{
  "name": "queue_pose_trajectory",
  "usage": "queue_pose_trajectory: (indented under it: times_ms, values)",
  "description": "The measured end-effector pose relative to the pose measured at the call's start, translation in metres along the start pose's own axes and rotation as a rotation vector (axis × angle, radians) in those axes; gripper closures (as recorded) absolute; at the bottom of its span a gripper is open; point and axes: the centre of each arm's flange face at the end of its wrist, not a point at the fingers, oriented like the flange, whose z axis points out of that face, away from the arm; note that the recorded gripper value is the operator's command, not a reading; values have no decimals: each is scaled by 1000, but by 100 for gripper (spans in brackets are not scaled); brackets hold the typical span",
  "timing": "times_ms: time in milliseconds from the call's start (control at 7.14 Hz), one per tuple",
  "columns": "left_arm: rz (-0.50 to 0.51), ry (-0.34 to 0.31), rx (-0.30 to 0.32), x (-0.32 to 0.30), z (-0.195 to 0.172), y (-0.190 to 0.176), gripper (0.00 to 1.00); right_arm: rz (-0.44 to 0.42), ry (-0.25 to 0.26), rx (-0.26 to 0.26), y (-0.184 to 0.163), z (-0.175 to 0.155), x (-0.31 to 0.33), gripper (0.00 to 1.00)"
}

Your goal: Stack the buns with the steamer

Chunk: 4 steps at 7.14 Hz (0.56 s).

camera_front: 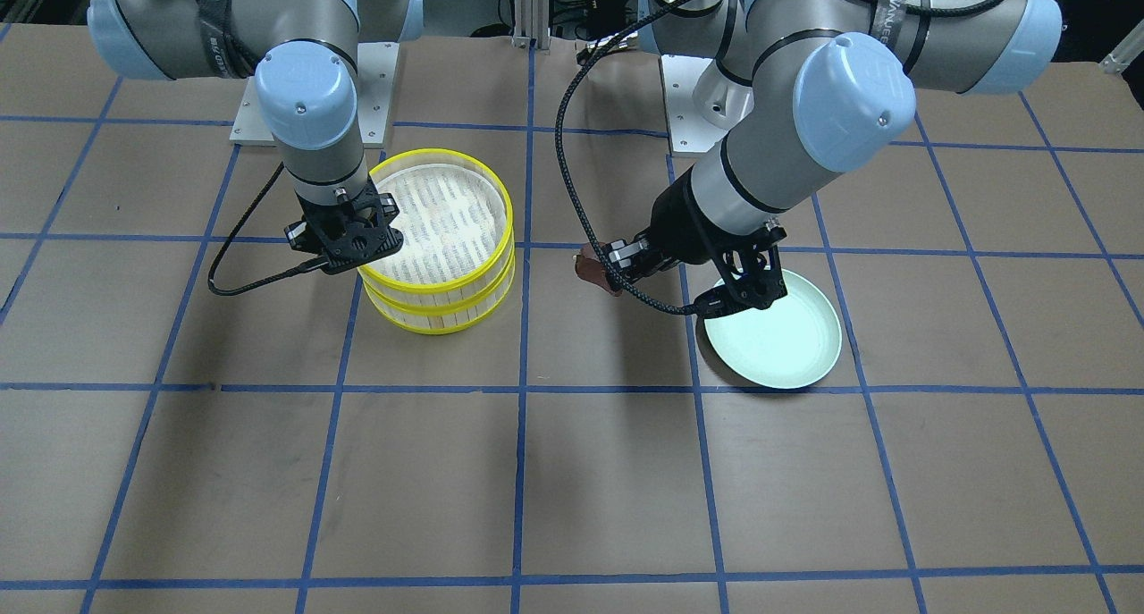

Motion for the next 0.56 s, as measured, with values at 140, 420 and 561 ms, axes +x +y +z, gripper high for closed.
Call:
queue_pose_trajectory:
  times_ms: [140, 420, 561]
  values:
    - [2, 0, 0, 0, 0, 0, 100, 0, 4, -3, 0, 0, 0, 1]
    - [5, 0, -1, 0, 1, 0, 100, 14, 8, -22, 1, 1, 1, 0]
    - [6, -1, -1, 0, 1, -1, 100, 28, 1, -42, 1, 2, 0, 0]
